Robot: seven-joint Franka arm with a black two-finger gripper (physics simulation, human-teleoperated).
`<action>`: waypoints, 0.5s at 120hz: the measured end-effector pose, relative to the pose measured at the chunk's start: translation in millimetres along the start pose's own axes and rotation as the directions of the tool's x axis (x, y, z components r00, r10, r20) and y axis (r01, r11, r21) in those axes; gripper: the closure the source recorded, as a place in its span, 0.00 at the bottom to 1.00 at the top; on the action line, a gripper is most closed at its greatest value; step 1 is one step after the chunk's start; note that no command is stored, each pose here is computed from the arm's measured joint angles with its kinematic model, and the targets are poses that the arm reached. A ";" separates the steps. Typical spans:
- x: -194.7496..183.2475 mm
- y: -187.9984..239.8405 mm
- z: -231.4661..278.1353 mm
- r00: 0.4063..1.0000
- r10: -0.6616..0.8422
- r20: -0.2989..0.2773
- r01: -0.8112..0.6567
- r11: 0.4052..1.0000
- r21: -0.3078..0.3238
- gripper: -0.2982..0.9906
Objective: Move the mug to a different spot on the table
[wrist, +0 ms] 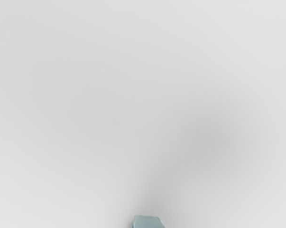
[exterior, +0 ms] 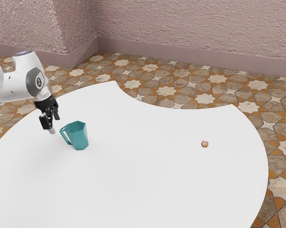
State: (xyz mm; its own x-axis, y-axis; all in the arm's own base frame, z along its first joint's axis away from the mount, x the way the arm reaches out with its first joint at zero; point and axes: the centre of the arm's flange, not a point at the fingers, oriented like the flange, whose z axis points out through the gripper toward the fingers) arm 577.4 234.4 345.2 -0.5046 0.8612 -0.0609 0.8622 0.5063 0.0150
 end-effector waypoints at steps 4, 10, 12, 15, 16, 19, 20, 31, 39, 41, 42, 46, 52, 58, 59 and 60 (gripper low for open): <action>1.9 0.9 1.4 1.000 -0.010 0.003 0.010 1.000 -0.001 0.23; 2.3 2.1 3.5 1.000 -0.020 0.008 0.020 1.000 -0.005 0.23; 0.2 2.1 4.6 1.000 -0.020 0.011 0.020 1.000 -0.005 0.23; -2.4 2.1 7.0 1.000 -0.020 0.014 0.020 1.000 -0.004 0.23; -3.5 2.1 7.6 1.000 -0.020 0.016 0.021 1.000 -0.004 0.23; -7.2 1.9 10.2 1.000 -0.021 0.022 0.021 1.000 -0.003 0.23; -8.2 1.9 10.9 0.999 -0.022 0.024 0.022 1.000 -0.003 0.23; -12.1 2.6 17.2 0.999 -0.035 0.037 0.035 0.999 -0.005 0.23; -12.9 3.2 20.7 0.998 -0.041 0.040 0.041 0.999 -0.006 0.23; -12.8 3.3 21.4 0.998 -0.042 0.040 0.042 0.999 -0.006 0.23; -12.9 3.4 21.7 0.998 -0.043 0.040 0.043 0.999 -0.006 0.23; -13.0 3.6 22.7 0.998 -0.045 0.041 0.045 0.999 -0.007 0.23; -13.1 3.9 23.8 0.998 -0.047 0.042 0.047 0.999 -0.008 0.23; -13.7 4.0 26.1 0.998 -0.048 0.041 0.048 0.999 -0.007 0.23; -14.4 3.9 26.5 0.998 -0.047 0.041 0.047 0.999 -0.007 0.23; -15.0 3.9 26.9 0.998 -0.046 0.042 0.046 0.999 -0.007 0.23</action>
State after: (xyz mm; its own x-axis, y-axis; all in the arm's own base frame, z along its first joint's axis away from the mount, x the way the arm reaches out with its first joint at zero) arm 589.5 222.2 319.4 -0.5415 0.8344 -0.1030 0.8376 0.5459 0.0192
